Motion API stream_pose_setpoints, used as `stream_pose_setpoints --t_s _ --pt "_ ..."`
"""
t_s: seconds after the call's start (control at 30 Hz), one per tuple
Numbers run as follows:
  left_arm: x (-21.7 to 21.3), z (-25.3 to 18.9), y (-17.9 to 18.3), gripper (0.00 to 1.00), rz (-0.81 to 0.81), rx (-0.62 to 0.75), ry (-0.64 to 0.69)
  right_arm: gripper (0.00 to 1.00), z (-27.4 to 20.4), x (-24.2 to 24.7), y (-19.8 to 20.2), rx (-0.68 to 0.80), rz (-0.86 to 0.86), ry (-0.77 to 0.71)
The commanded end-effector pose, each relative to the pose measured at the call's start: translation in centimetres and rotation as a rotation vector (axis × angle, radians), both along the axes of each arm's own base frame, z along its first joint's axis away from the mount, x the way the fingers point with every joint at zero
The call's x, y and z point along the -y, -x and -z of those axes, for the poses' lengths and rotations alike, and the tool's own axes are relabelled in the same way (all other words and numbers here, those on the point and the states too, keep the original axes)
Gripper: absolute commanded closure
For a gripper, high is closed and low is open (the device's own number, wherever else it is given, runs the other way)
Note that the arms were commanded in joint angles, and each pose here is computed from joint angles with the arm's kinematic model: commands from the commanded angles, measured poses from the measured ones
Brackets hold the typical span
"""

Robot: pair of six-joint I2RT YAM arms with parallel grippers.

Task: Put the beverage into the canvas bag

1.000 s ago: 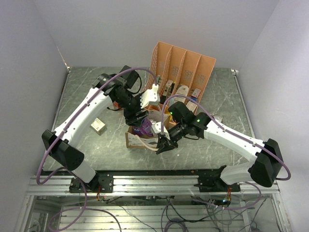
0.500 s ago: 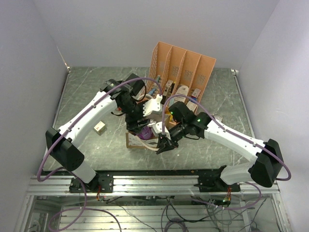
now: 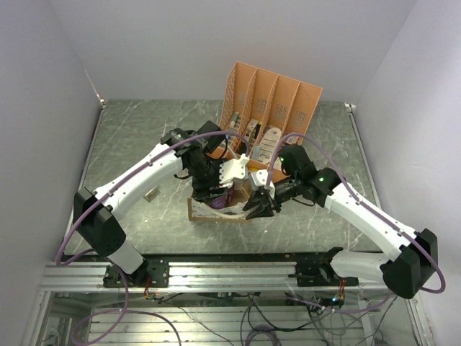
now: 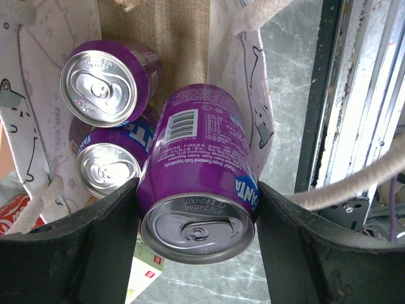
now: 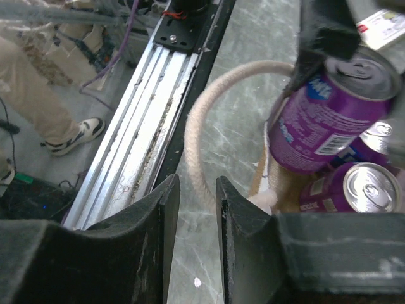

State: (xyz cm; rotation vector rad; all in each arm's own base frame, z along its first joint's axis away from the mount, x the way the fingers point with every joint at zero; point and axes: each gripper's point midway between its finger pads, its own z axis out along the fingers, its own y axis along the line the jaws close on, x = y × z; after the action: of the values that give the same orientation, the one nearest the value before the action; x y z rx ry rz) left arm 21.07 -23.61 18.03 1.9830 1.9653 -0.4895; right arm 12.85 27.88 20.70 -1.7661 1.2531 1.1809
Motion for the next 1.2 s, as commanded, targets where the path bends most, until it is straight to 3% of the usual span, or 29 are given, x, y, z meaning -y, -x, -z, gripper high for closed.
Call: stream_pose_setpoints --t_s 0.0,0.23,0.5,1.17 --pt "0.5 -0.4 -0.3 0.93 0.054 0.071 0.002 0.69 -1.5 0.7 -0.4 0.002 0.017 -0.059" --pt "0.8 0.5 -0.7 0.93 0.056 0.072 -0.042 0.61 -2.3 1.9 -1.7 0.021 0.080 -0.079" --pt "1.4 0.4 -1.2 0.93 0.015 0.094 -0.008 0.60 -2.1 2.9 -2.5 0.027 0.131 -0.081" --pt "0.9 4.3 -1.8 0.86 -0.123 0.060 -0.078 0.60 -1.7 3.6 -3.8 0.028 0.187 -0.075"
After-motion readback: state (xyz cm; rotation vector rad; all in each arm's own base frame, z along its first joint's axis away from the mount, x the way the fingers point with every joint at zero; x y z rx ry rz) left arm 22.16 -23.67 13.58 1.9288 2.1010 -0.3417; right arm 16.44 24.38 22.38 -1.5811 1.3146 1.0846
